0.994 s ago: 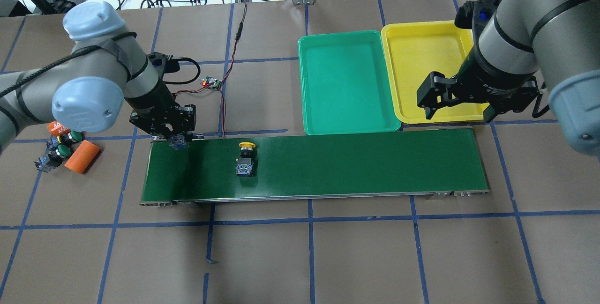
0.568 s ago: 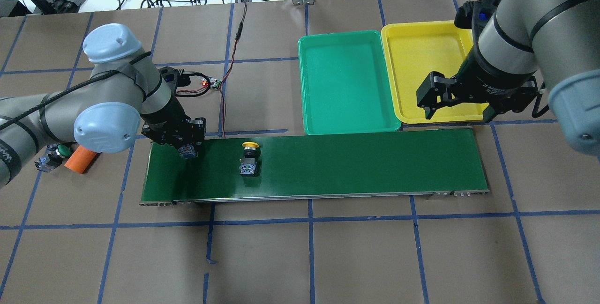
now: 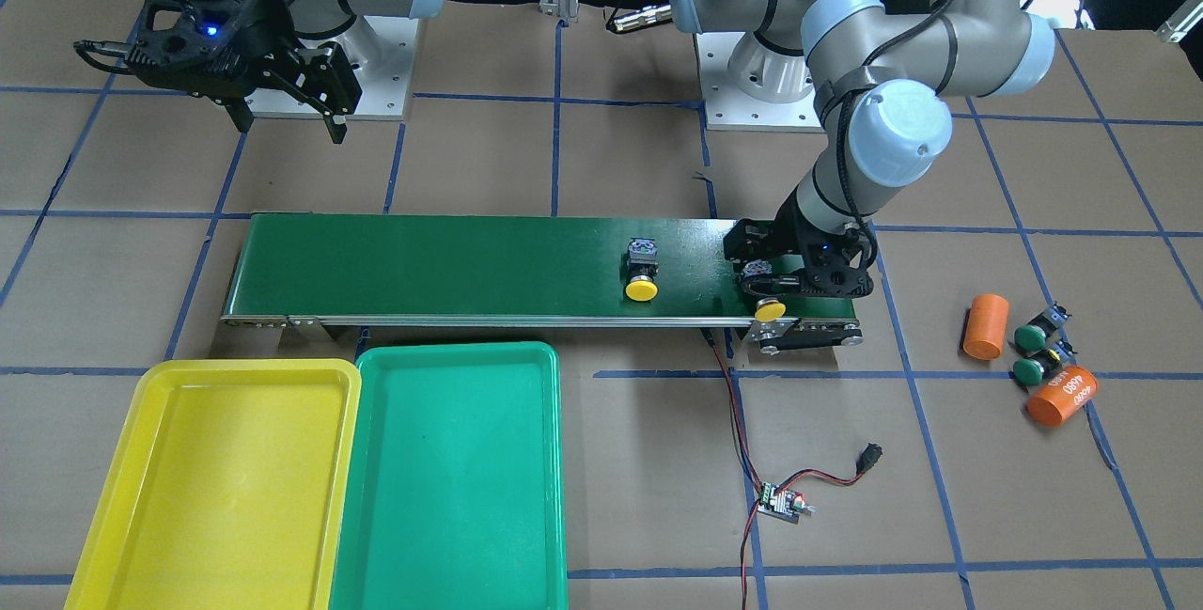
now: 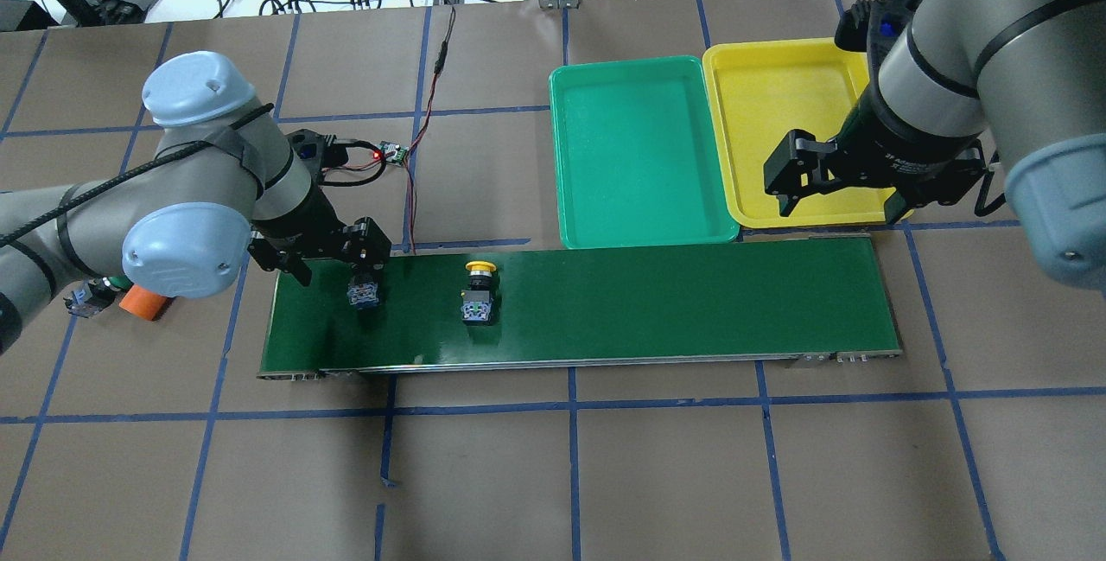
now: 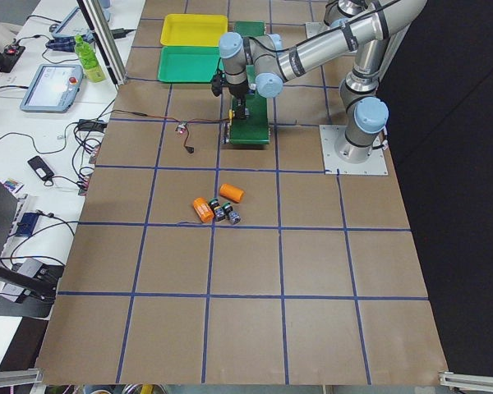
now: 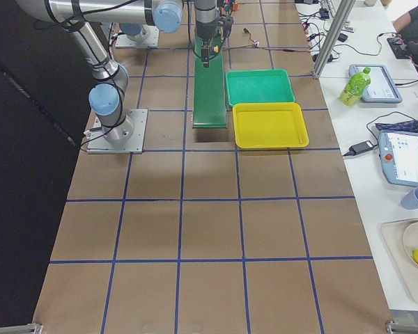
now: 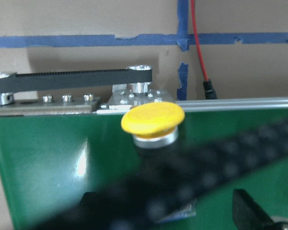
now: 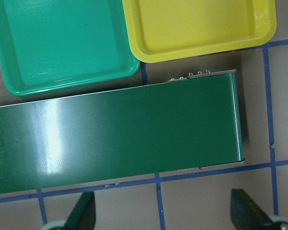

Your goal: Sort buttons by color to trays

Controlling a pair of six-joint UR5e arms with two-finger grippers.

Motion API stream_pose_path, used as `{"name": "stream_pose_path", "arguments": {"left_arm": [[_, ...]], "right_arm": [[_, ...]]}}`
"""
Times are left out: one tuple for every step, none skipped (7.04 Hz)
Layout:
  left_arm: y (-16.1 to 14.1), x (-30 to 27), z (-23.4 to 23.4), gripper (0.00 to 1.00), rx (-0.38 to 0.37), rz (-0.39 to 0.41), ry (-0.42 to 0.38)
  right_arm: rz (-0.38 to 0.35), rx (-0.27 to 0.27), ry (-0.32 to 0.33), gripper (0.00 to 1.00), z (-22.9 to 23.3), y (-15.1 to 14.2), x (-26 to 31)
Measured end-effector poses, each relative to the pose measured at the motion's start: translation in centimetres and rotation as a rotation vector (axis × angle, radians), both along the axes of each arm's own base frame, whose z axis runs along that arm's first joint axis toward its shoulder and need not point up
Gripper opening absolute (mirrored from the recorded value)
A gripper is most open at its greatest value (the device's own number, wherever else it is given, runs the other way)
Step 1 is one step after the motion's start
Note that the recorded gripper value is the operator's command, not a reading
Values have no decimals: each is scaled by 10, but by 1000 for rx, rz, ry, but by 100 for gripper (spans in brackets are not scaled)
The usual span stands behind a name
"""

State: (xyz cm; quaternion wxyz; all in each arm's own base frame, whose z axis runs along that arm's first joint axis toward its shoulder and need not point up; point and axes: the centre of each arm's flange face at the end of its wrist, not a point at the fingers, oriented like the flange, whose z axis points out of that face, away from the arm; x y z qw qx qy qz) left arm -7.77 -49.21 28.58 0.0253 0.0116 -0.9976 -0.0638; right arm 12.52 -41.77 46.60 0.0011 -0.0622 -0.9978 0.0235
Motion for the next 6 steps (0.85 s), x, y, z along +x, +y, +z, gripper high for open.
{"name": "stream_pose_path", "arguments": {"left_arm": [[-23, 35, 20, 100, -11, 30, 5], [-47, 83, 38, 100, -30, 20, 10], [-71, 139, 46, 100, -44, -8, -7], [-94, 200, 39, 100, -41, -36, -40], [-115, 252, 24, 100, -37, -87, -56], [-129, 293, 3, 100, -33, -153, -55]], "right_arm": [[0, 0, 0, 100, 0, 0, 0], [0, 0, 0, 100, 0, 0, 0], [3, -5, -2, 100, 0, -1, 0], [2, -14, -2, 100, 3, -3, -1], [-7, -18, 0, 100, 4, -5, -6], [-19, -13, 4, 100, 2, -7, -12]]}}
